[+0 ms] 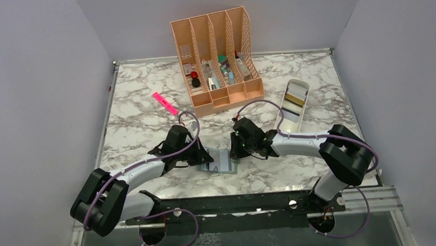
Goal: Put the credit cards into the card holder
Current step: Insert the credit card into the card holder.
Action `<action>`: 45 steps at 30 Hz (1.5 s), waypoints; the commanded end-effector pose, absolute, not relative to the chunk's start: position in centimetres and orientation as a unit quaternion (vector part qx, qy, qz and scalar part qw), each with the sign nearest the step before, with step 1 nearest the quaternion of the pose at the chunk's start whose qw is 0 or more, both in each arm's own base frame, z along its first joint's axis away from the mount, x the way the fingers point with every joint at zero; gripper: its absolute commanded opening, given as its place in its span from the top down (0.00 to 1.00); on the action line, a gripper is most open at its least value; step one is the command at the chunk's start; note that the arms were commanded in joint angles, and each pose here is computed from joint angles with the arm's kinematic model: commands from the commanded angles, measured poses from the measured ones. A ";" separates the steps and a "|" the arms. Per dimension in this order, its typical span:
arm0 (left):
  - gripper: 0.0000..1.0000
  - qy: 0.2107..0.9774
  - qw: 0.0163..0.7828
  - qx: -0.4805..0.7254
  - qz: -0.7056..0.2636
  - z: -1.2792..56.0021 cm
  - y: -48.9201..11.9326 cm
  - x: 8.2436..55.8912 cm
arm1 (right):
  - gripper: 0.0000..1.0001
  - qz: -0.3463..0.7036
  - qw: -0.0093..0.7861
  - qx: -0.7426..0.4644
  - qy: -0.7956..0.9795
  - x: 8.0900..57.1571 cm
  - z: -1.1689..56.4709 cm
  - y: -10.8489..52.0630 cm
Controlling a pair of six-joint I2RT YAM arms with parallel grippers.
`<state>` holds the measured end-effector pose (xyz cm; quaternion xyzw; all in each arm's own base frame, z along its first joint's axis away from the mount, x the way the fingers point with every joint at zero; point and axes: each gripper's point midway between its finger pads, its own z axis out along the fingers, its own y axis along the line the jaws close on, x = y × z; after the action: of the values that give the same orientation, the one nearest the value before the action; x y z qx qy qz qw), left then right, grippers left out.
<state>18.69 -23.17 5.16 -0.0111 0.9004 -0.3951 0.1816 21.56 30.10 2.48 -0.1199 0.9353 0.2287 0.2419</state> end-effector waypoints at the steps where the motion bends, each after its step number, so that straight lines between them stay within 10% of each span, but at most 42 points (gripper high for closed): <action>1: 1.00 0.897 0.167 -0.006 -0.408 4.5 -23.3 17.8 | 0.77 0.217 0.237 -0.120 0.939 21.3 1.4 29.8; 45: 1.00 0.910 0.171 -0.008 -0.378 3.0 -22.8 18.4 | 0.76 0.229 0.236 -0.116 0.937 21.5 2.2 30.5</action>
<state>19.28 -23.59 4.20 -0.0041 0.8948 -0.4031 0.1919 21.60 30.32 2.45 -0.1156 0.9351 0.2327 0.2411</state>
